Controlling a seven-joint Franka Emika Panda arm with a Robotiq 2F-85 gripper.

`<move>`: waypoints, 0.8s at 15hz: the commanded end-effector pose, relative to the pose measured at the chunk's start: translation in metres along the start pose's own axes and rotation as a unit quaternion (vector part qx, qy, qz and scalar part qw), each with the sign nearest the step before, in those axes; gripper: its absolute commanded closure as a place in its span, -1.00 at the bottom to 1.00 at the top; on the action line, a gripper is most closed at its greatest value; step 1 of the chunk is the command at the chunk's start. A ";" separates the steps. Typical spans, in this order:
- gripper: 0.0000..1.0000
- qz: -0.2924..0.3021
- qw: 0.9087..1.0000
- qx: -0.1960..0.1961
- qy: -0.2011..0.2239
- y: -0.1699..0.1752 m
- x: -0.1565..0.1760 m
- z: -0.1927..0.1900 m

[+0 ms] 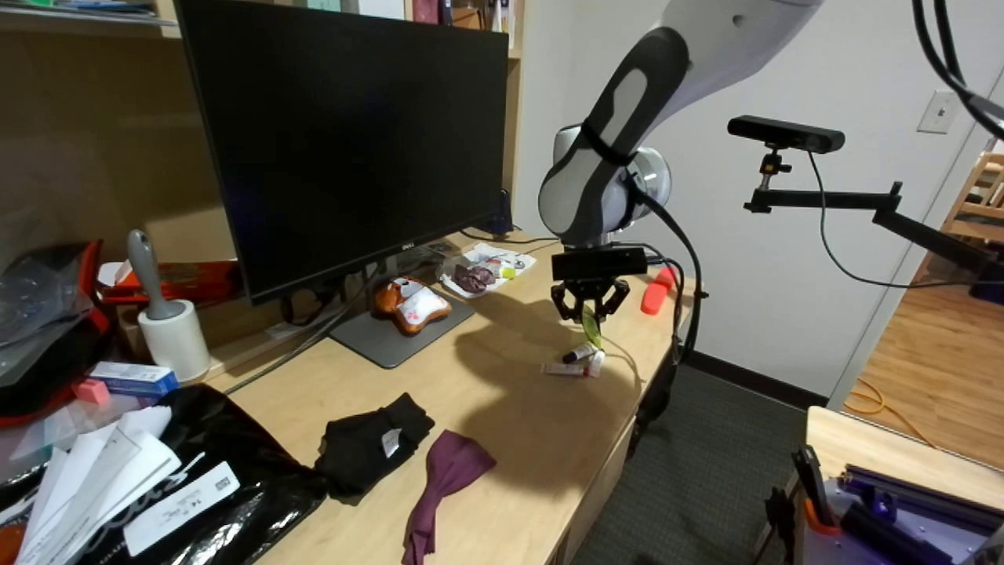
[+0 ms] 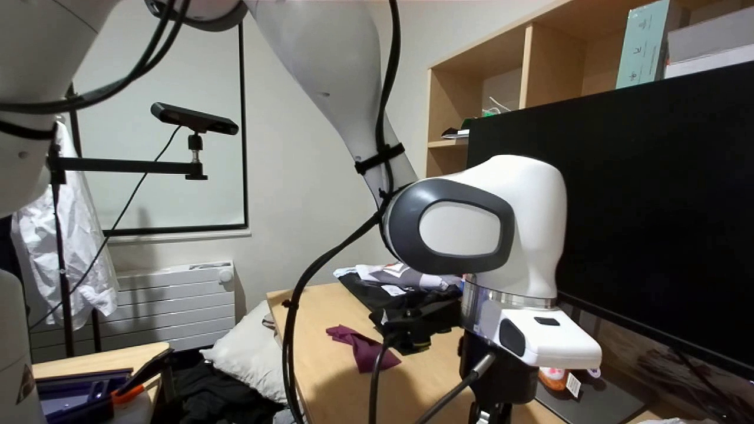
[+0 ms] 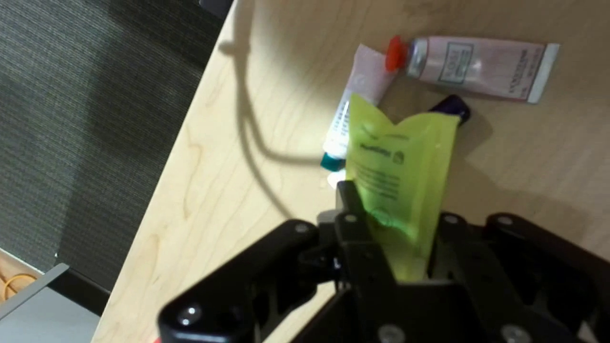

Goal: Move the maroon cloth to the left then move the yellow object to the left

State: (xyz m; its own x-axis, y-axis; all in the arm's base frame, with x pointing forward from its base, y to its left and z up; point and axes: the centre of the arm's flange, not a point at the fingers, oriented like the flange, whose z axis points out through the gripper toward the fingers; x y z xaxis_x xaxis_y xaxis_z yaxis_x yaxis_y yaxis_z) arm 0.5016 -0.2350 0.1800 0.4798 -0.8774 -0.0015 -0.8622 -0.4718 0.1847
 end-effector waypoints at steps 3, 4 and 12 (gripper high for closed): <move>0.81 -0.029 0.999 0.026 -0.003 0.018 -0.066 -0.017; 0.81 -0.038 0.999 0.028 -0.002 0.021 -0.077 -0.016; 0.81 -0.141 0.989 0.038 0.014 0.063 -0.171 -0.004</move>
State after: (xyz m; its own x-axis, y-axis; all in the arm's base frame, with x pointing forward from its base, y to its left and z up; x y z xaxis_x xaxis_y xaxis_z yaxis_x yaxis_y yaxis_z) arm 0.4037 -0.1314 0.1831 0.6479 -0.7610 -0.0326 -0.7523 -0.6460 0.1294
